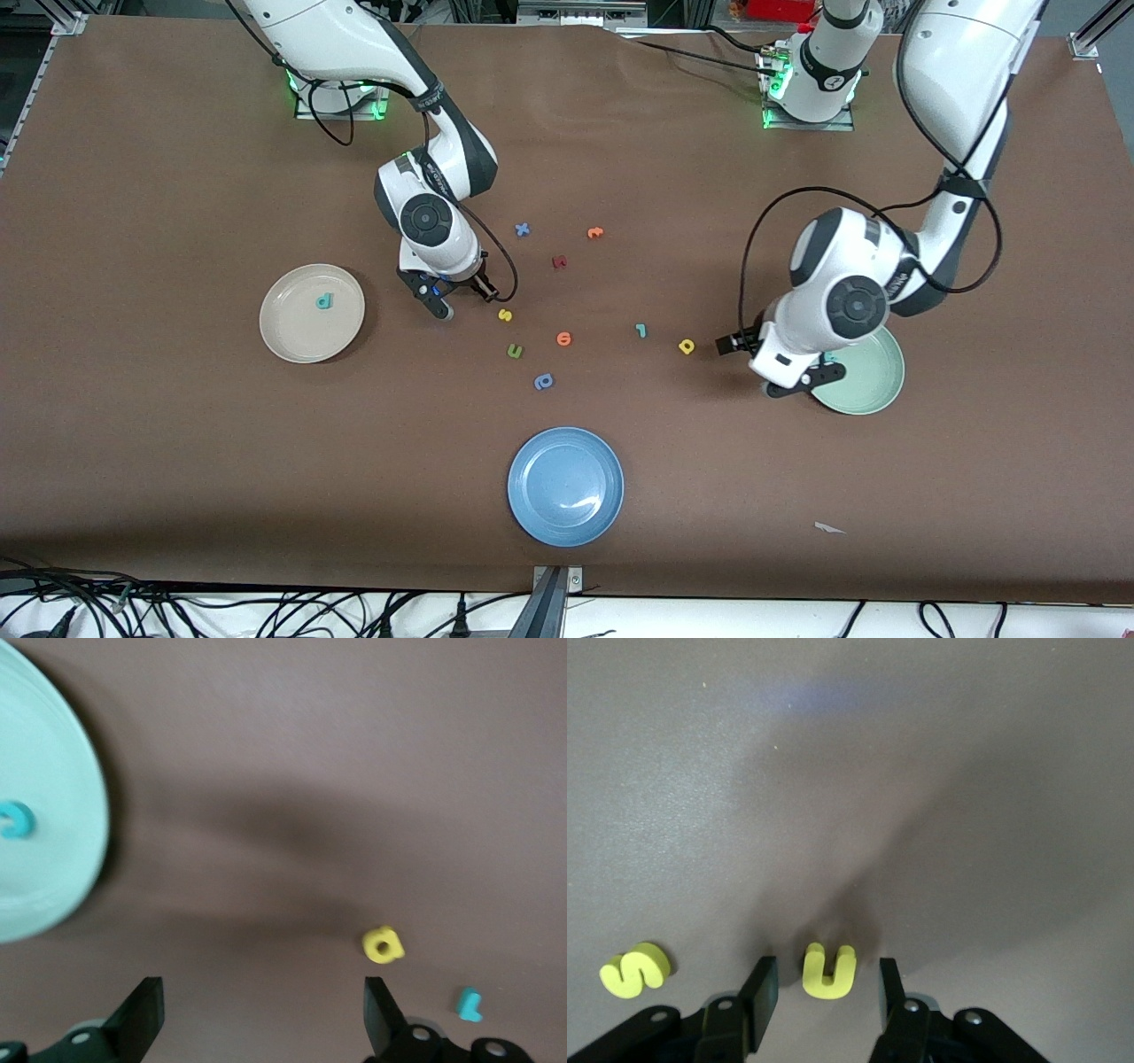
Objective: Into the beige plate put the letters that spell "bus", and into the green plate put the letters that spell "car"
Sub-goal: 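Reach the yellow u with the right gripper while the left gripper reaches the a, then grasp the yellow u with the right gripper while the left gripper grasps the a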
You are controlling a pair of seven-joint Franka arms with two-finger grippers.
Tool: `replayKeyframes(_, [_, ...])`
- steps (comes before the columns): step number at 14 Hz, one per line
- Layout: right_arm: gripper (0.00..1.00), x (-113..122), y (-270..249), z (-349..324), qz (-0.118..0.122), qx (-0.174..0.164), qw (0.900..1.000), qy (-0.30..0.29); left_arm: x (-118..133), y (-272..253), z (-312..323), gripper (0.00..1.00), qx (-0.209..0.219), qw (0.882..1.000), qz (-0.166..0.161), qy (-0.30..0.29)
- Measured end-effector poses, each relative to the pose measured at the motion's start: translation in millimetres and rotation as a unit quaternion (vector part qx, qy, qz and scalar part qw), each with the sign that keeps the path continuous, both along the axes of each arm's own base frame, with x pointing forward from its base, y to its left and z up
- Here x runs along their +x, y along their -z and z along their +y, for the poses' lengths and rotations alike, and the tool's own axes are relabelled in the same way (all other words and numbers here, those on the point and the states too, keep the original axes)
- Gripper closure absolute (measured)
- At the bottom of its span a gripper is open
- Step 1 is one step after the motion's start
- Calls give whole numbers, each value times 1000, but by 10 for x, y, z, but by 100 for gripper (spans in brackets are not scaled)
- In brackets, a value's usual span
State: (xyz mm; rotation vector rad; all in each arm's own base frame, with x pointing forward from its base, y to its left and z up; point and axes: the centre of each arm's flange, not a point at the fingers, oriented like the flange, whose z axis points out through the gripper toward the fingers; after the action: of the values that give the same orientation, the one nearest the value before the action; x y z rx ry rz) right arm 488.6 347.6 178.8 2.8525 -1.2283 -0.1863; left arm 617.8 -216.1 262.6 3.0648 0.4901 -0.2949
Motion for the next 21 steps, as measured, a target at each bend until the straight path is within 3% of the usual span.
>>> replayKeyframes(2, [56, -5, 8, -5, 0, 0, 1000, 0, -57, 73, -309, 0, -5, 1000, -18, -11])
replayKeyframes(6, [60, -7, 26, -13, -2, 0, 1000, 1, -201, 538, -770, 1, -20, 999, -34, -32])
replayKeyframes(8, [74, -1, 19, -10, -5, 2, 1000, 1, -207, 697, -758, 1, -20, 999, -31, -37])
replayKeyframes(12, [74, 46, -9, -42, -9, 1, 1000, 1, -182, 774, -679, 8, -16, 999, -28, -42])
replayKeyframes(13, [74, 80, -44, -84, -8, -3, 1000, -11, -172, 774, -673, 16, -14, 999, -30, -41])
replayKeyframes(15, [74, 125, -163, -202, 8, -14, 998, -63, -154, 776, -669, 19, -3, 999, -38, -36])
replayKeyframes(18, [74, 292, -475, -656, 42, -22, 984, -173, -158, 828, -666, 22, 2, 999, -37, -37])
replayKeyframes(19, [74, 357, -553, -863, 56, -21, 976, -210, -165, 851, -668, 27, 2, 999, -35, -37])
replayKeyframes(21, [74, 480, -614, -1321, 84, -15, 957, -277, -179, 898, -680, 28, 3, 999, -32, -37])
